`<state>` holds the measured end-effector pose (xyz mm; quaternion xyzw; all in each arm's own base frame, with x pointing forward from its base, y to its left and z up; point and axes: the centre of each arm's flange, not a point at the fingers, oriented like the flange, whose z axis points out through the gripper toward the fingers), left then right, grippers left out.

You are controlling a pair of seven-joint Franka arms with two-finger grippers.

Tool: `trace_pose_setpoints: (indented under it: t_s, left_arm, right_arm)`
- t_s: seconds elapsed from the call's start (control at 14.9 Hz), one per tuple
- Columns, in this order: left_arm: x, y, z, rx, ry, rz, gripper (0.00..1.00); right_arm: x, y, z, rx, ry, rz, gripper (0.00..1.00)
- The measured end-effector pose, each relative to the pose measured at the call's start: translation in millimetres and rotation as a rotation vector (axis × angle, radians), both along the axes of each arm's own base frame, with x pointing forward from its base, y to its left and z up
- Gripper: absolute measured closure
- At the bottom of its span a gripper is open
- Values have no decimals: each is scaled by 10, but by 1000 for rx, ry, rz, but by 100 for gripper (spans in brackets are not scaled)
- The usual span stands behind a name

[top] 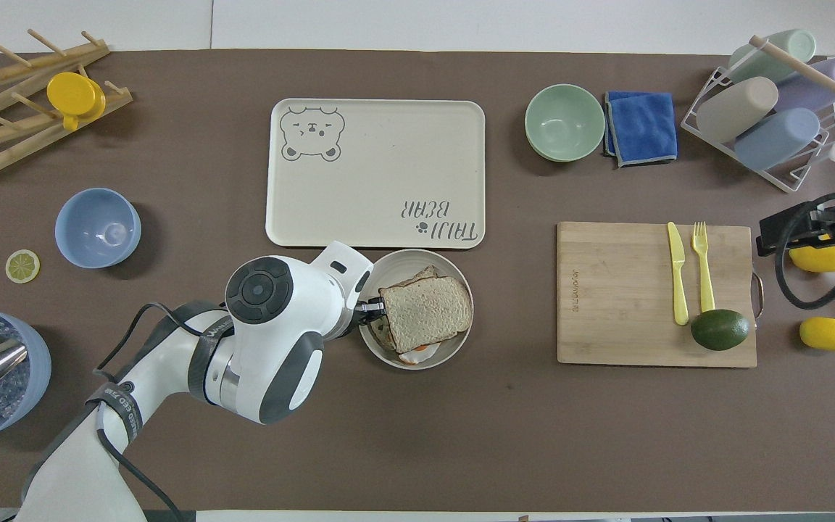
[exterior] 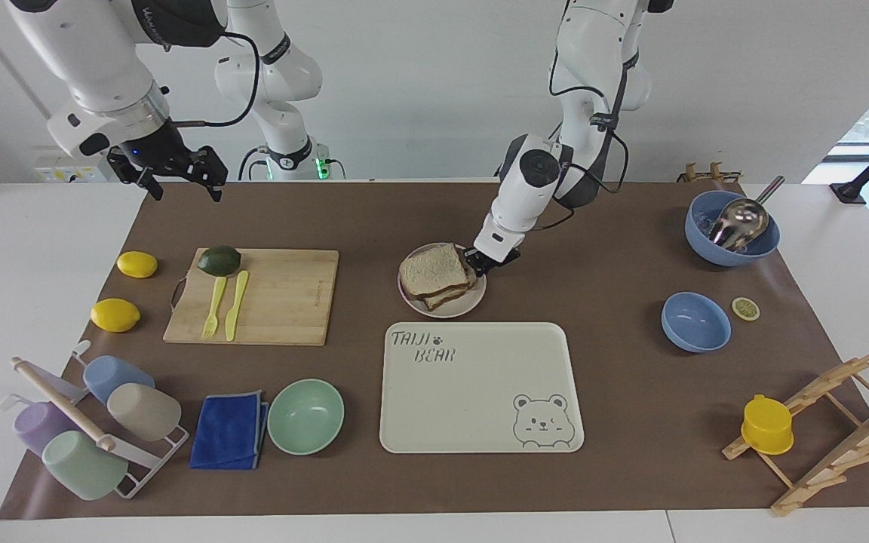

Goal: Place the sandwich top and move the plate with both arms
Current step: 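Grip the plate rim with the left gripper, then slide the plate with the left gripper onto the bear tray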

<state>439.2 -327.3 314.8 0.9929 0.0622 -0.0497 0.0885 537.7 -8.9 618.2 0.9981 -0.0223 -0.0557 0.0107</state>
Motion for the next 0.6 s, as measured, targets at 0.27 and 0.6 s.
trace_pose_setpoints:
  t_s: [0.27, 0.6]
  left_arm:
    - [187, 87, 180, -39, 31, 7, 95]
    - [308, 217, 236, -66, 44, 15, 95]
  right_arm:
    - [-2, -120, 1, 0, -1, -22, 0]
    - [-3, -145, 1, 0, -1, -27, 0]
